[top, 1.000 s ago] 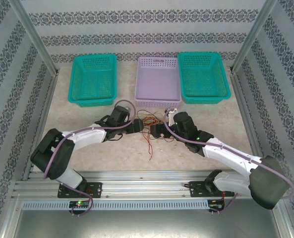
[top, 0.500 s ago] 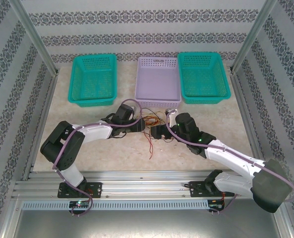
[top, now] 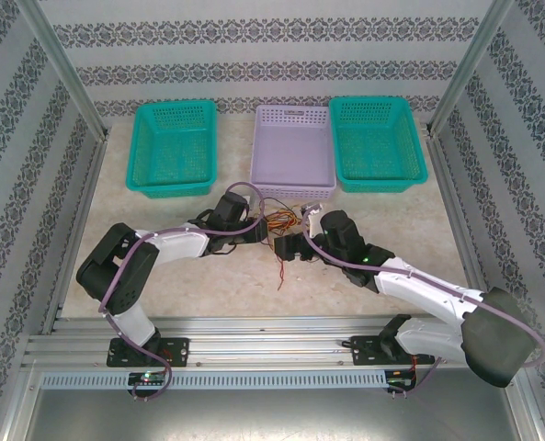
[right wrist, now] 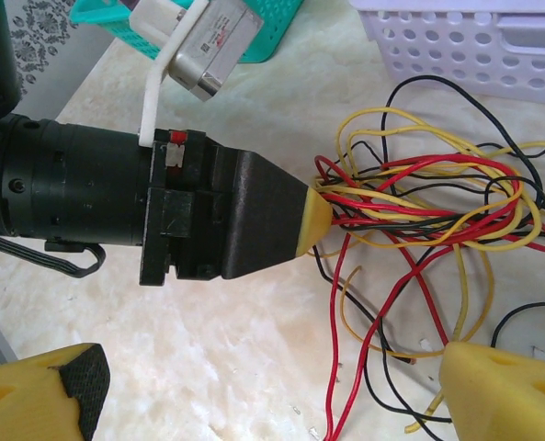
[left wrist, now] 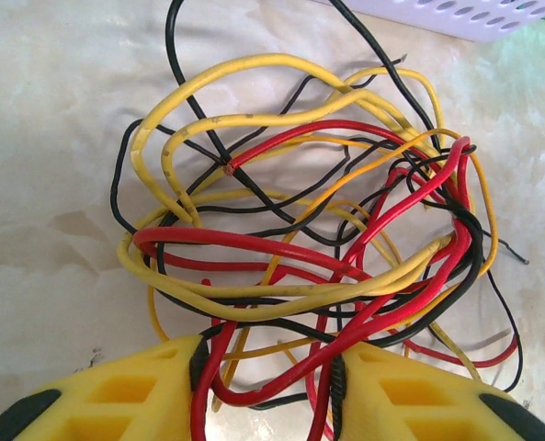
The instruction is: Untangle the cables
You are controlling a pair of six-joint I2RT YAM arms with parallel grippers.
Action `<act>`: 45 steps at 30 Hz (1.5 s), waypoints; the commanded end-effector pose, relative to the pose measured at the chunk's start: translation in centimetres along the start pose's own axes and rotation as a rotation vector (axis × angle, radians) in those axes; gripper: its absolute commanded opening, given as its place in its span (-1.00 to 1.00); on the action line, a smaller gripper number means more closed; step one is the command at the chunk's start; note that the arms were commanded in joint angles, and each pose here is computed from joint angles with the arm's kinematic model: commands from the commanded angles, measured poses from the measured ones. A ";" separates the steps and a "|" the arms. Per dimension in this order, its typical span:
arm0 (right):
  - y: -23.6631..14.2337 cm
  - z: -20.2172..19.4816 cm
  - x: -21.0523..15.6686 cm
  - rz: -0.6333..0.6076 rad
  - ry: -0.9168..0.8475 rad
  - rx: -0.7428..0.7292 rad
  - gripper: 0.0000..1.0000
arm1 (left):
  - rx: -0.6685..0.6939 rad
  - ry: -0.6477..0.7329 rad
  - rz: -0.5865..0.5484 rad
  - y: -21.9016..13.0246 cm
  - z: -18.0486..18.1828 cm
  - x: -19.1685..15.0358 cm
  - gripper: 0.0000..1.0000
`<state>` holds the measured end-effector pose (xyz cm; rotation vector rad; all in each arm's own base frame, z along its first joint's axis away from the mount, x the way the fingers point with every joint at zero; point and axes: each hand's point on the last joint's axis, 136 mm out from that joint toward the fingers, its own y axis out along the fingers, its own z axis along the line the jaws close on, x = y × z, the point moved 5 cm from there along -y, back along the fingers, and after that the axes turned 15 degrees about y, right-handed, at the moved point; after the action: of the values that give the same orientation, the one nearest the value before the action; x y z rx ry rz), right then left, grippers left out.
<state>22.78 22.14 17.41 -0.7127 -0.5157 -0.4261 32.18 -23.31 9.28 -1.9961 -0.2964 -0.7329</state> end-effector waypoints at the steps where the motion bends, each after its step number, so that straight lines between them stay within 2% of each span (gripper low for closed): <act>1: -0.2 0.7 0.2 -0.019 0.001 0.037 0.87 | -0.022 0.001 -0.026 0.4 -0.5 0.4 -0.24; 6: 0.0 0.6 0.1 -0.012 0.018 0.030 0.88 | -0.033 0.003 -0.031 0.4 -0.8 0.7 -0.37; 8: 0.2 0.0 0.1 -0.010 0.037 -0.016 0.88 | -0.042 0.004 -0.033 0.1 -1.0 0.8 -0.49; 11: 0.5 -1.3 0.3 -0.016 0.091 -0.105 0.90 | -0.051 0.005 -0.038 -0.6 -1.2 0.9 -0.54; 13: 0.9 -2.3 0.4 -0.003 0.142 -0.151 0.91 | -0.056 0.006 -0.044 -1.3 -1.4 0.8 -0.65; 18: 2.0 -4.7 0.8 0.028 0.233 -0.251 0.84 | -0.072 -0.009 -0.063 -3.3 -1.5 0.2 -0.80; 24: 3.8 -4.6 2.0 0.033 0.232 -0.250 0.73 | -0.128 -0.038 -0.095 -5.3 -2.1 -0.6 -1.00; 27: 5.1 -3.6 2.4 0.060 0.217 -0.216 0.46 | -0.197 -0.071 -0.116 -5.8 -2.8 -0.9 -1.00; 34: 6.8 -2.5 2.4 0.074 0.223 -0.141 0.12 | -0.246 -0.100 -0.174 -7.4 -3.7 -1.2 -1.00; 39: 8.2 -2.4 1.5 0.130 0.234 -0.147 0.20 | -0.282 -0.044 -0.253 -9.3 -5.0 -0.5 -1.00; 45: 8.0 -3.8 2.3 0.072 0.205 -0.225 0.30 | -0.332 0.063 -0.206 -9.6 -6.5 -1.2 -1.00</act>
<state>29.32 24.79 11.64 -0.8772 -0.2118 -0.4466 24.70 -22.25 15.24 -2.2253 -0.4118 -0.8607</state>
